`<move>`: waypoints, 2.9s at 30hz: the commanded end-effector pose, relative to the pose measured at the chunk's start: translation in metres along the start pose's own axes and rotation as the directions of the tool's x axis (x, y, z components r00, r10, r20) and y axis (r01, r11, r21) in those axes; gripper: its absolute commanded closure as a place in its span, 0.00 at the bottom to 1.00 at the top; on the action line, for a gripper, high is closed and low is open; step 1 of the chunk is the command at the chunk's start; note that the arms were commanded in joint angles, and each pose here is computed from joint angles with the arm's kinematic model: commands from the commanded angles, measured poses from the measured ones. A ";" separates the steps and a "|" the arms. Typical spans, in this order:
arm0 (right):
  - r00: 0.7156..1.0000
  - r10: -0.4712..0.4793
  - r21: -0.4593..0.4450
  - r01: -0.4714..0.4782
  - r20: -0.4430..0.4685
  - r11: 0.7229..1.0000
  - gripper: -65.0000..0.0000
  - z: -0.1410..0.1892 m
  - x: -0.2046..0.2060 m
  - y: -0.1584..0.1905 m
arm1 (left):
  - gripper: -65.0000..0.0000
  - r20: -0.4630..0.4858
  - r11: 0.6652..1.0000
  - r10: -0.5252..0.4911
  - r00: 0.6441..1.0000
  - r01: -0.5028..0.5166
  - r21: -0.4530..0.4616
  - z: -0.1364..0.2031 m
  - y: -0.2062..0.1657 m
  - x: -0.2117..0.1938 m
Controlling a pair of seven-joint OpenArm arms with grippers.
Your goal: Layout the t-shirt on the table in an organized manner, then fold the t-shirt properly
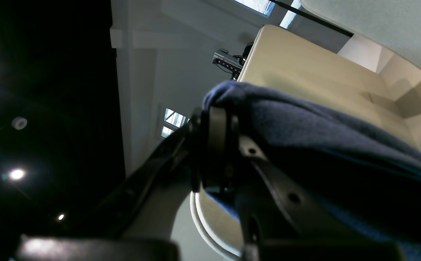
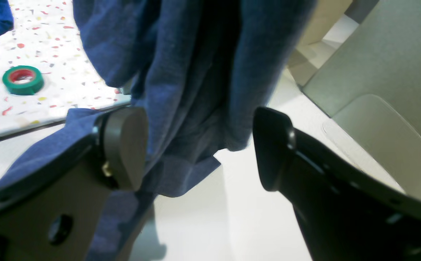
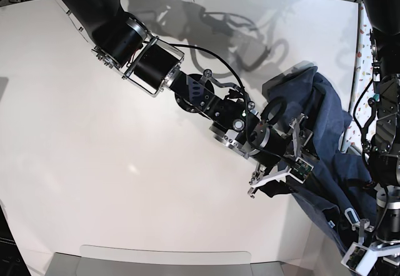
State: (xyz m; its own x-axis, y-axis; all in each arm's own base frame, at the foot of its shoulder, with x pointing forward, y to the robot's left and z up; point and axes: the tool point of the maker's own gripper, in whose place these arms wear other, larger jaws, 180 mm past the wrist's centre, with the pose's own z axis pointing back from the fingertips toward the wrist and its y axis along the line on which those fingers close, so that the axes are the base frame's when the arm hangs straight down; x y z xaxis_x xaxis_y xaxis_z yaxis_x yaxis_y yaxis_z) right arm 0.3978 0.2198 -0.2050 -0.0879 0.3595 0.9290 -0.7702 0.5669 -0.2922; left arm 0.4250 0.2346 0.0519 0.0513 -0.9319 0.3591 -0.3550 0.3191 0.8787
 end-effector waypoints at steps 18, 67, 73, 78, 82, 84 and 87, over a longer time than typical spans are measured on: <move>0.997 0.009 -0.098 -0.002 0.075 0.995 0.32 -0.014 0.022 -0.056 | 1.00 0.018 0.997 -0.004 1.000 0.003 0.074 0.000 0.024 0.005; 0.994 0.007 -0.095 0.004 0.113 0.995 0.32 -0.025 0.005 -0.070 | 1.00 0.114 0.989 0.090 0.989 -0.103 0.107 0.009 0.034 0.044; 0.982 -0.105 -0.076 0.119 0.158 0.990 0.38 -0.027 0.013 -0.079 | 1.00 0.114 0.989 0.090 0.989 -0.103 0.107 0.009 0.034 0.044; 0.978 -0.099 -0.076 0.115 0.182 0.990 0.63 -0.026 0.021 -0.081 | 1.00 0.114 0.989 0.090 0.989 -0.102 0.106 0.009 0.033 0.043; 0.975 -0.101 -0.067 0.116 0.196 0.991 0.59 -0.024 0.025 -0.076 | 1.00 0.115 0.989 0.089 0.989 -0.102 0.105 0.009 0.033 0.044; 0.973 -0.092 -0.051 0.105 0.211 0.993 0.56 -0.023 0.031 -0.069 | 1.00 0.113 0.989 0.089 0.990 -0.101 0.104 0.008 0.033 0.043; 0.971 -0.080 -0.035 0.090 0.225 0.995 0.53 -0.022 0.038 -0.062 | 1.00 0.111 0.990 0.089 0.990 -0.101 0.102 0.008 0.032 0.043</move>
State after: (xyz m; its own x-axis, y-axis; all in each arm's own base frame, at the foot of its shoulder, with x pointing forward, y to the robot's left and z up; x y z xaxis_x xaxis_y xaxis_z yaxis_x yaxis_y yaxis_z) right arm 0.4549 0.2069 -0.1897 -0.0983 0.1908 0.9767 -0.7551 0.6250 -0.1980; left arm 0.4154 0.2003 0.0740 -0.0684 -0.9099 0.4093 -0.3975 0.4011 0.8253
